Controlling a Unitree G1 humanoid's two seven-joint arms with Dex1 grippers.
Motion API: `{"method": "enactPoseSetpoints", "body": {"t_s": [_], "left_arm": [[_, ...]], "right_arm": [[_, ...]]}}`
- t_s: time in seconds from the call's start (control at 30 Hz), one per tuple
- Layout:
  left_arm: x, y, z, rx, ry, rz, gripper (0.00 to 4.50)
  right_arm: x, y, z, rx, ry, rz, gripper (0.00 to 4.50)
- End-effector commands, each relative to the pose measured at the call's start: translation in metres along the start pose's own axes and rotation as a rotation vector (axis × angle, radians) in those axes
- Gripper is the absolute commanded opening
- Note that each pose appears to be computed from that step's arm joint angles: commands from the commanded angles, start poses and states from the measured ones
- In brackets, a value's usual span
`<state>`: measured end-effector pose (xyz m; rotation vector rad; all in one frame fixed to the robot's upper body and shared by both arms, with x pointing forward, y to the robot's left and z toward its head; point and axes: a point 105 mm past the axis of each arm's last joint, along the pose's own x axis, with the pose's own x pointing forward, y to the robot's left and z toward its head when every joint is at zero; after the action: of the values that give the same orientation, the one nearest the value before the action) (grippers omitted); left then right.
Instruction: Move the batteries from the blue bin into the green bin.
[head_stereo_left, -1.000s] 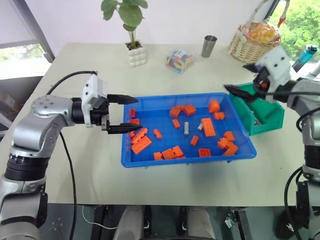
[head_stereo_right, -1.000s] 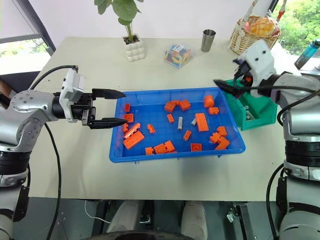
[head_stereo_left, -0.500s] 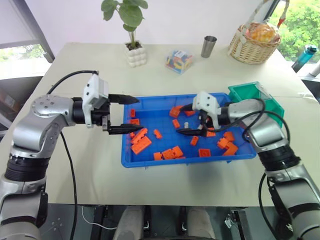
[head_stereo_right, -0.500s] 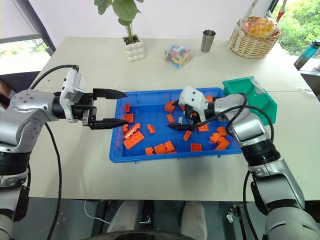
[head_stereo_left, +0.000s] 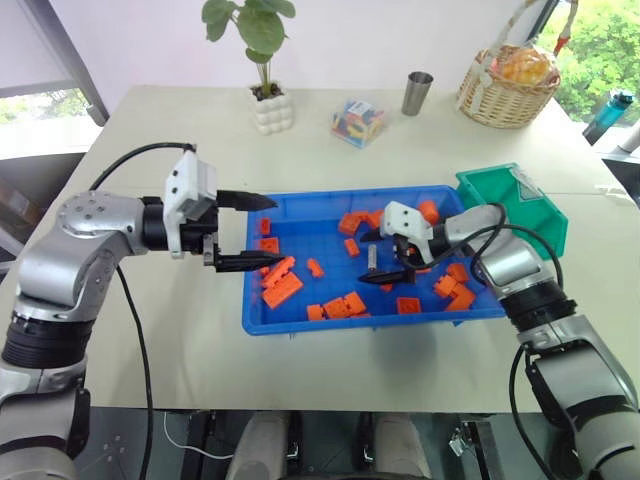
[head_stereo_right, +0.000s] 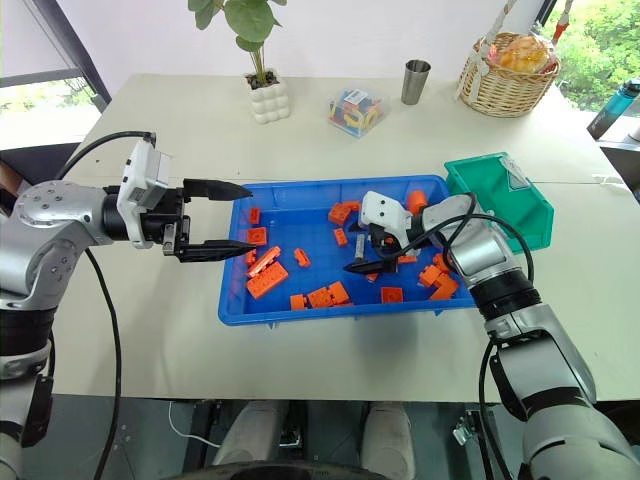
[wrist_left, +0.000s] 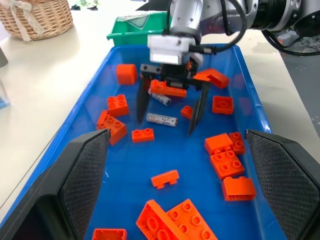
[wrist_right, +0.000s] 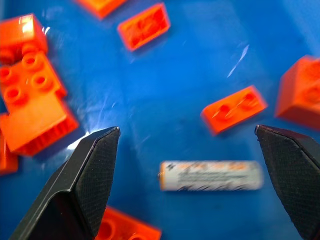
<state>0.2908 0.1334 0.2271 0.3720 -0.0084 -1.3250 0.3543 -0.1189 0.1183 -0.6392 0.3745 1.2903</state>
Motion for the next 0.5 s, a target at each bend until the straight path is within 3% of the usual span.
{"method": "enactPoseSetpoints", "body": {"t_s": [0.03,0.3,0.47,0.5], "left_arm": [[-0.005,0.003,0.013,0.049,-0.019,0.021,4.5],[-0.003,0.004,0.013,0.053,-0.023,0.015,4.5],[-0.003,0.006,0.014,0.056,-0.022,0.015,4.5],[-0.004,0.006,0.014,0.056,-0.022,0.015,4.5]], "right_arm": [[-0.004,-0.006,-0.001,-0.011,0.016,-0.014,4.45],[-0.006,-0.012,-0.01,0.02,0.029,-0.035,4.45],[-0.008,-0.01,-0.003,0.003,-0.007,-0.049,2.3],[-0.009,-0.011,0.0,-0.01,-0.022,-0.064,2.27]]}}
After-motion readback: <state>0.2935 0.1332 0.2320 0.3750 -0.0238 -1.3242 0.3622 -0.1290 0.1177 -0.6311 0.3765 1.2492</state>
